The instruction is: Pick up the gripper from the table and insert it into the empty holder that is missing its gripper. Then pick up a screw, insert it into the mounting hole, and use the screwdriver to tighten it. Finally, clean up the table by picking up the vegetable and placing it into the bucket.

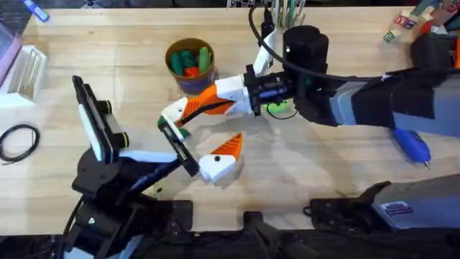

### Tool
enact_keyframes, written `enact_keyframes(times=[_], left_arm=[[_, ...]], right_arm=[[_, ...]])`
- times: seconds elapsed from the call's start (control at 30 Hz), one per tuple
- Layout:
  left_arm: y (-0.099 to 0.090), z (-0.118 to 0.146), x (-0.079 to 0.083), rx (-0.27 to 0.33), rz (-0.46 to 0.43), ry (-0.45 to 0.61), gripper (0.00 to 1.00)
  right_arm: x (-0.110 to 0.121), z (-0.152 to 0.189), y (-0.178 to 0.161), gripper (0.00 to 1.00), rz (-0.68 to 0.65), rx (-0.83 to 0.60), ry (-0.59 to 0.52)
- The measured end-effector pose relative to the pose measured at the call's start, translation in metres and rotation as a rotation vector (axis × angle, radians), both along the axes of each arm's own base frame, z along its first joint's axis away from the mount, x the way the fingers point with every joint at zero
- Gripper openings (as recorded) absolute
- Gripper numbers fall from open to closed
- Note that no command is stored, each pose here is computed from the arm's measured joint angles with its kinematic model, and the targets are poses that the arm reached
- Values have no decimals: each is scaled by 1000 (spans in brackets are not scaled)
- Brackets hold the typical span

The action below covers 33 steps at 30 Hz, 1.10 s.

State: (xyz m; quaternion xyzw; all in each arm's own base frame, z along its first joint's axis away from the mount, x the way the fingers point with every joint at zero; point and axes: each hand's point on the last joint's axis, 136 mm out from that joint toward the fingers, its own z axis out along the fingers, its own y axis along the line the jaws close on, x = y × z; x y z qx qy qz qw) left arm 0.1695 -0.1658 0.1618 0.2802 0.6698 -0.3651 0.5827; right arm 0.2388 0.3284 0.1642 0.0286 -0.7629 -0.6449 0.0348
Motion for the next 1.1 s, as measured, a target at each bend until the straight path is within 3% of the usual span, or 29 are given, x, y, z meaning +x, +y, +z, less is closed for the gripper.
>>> enact_keyframes(times=[0.13, 0.2, 0.33, 0.57, 0.73, 0.93, 1.1], left_arm=[[0, 0, 0, -1, 0, 2, 993], [0, 0, 0, -1, 0, 1, 993], [-1, 0, -2, -1, -13, 1, 993], [-10, 1, -15, 0, -99, -7, 993], [-12, 1, -18, 1, -122, -9, 993], [-13, 1, -19, 1, -128, -8, 992], [-13, 1, -19, 0, -128, -8, 994]], right_arm=[[0, 0, 0, 9, 6, 3, -23], [-1, 0, 0, 57, 12, 5, -37], [-1, 0, 0, 292, 15, 7, -64], [-7, 1, 0, 549, 69, 34, -102], [1, 8, -7, 931, 63, 63, -150], [31, 8, -30, 958, -26, 58, -208], [70, 8, -63, 961, -159, 31, -295]])
